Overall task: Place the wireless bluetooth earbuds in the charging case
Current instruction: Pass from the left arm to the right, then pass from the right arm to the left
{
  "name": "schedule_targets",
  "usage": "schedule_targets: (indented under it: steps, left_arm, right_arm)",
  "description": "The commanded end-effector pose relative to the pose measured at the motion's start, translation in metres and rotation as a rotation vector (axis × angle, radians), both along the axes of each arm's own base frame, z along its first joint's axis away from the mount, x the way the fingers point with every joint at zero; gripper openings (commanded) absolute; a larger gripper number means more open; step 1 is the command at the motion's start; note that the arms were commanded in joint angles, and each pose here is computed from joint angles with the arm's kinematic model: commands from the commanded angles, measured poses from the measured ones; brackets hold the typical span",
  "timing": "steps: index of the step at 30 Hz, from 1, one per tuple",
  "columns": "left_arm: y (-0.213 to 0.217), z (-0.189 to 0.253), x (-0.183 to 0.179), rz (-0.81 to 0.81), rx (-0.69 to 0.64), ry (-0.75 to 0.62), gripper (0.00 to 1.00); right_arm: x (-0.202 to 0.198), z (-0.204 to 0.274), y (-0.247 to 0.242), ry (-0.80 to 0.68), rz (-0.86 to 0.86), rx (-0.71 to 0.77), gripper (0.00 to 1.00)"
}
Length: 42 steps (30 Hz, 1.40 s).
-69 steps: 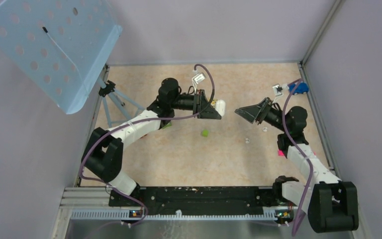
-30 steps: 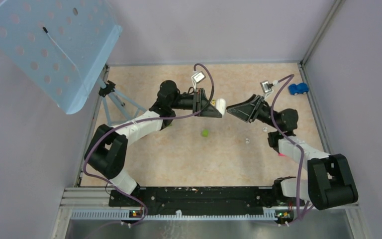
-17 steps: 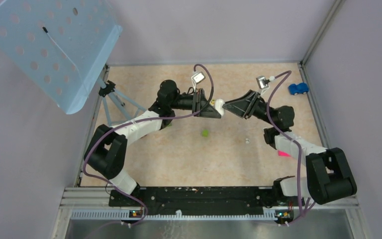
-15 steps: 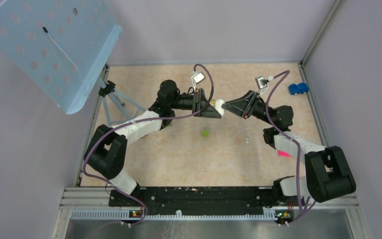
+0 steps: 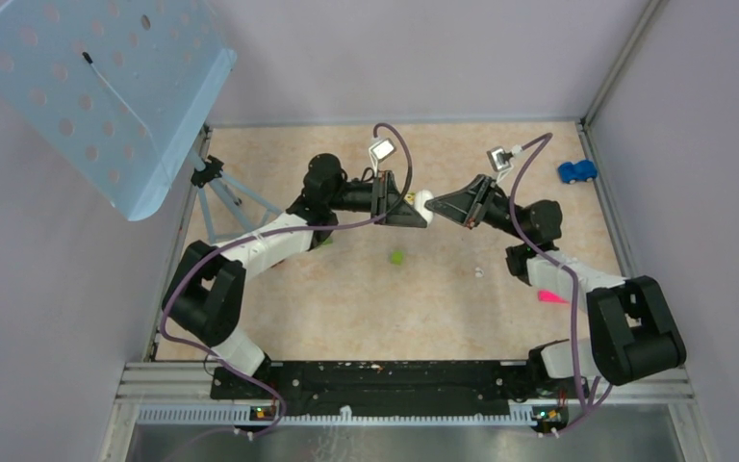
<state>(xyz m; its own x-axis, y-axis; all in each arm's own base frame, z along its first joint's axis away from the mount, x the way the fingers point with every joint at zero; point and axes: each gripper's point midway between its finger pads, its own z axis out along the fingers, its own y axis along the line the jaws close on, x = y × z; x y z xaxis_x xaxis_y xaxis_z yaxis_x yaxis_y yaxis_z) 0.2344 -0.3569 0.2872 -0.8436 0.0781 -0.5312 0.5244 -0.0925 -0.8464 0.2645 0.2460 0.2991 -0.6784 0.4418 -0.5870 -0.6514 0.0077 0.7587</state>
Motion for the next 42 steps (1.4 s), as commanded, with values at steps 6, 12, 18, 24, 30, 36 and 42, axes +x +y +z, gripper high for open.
schedule_targets:
  steps: [6, 12, 18, 24, 30, 36, 42]
  left_arm:
    - [0.001, 0.022, 0.0, 0.003, -0.023, -0.12, 0.39]
    - [0.014, 0.023, 0.007, 0.125, -0.016, -0.163, 0.76]
    - [0.037, 0.033, 0.005, 0.319, -0.019, -0.348, 0.98]
    - [0.042, 0.028, 0.004, 0.254, 0.1, -0.346, 0.99]
    - [0.038, 0.02, 0.006, 0.273, 0.046, -0.274, 0.99]
    - [0.031, 0.023, 0.002, 0.245, -0.079, -0.181, 0.99]
    - [0.027, 0.029, 0.005, 0.25, -0.103, -0.172, 0.98]
  right_arm:
    - [-0.004, 0.017, 0.006, -0.069, 0.026, 0.029, 0.0]
    - [-0.007, 0.018, 0.0, -0.019, 0.021, 0.073, 0.0]
    - [-0.012, 0.011, -0.004, 0.01, 0.017, 0.055, 0.0]
    - [-0.014, 0.012, -0.006, 0.018, 0.008, 0.058, 0.0]
    - [-0.017, 0.02, -0.007, 0.007, 0.007, 0.075, 0.0]
    - [-0.02, 0.02, -0.008, 0.012, 0.016, 0.074, 0.0]
    - [-0.02, 0.018, -0.007, 0.018, 0.017, 0.068, 0.0]
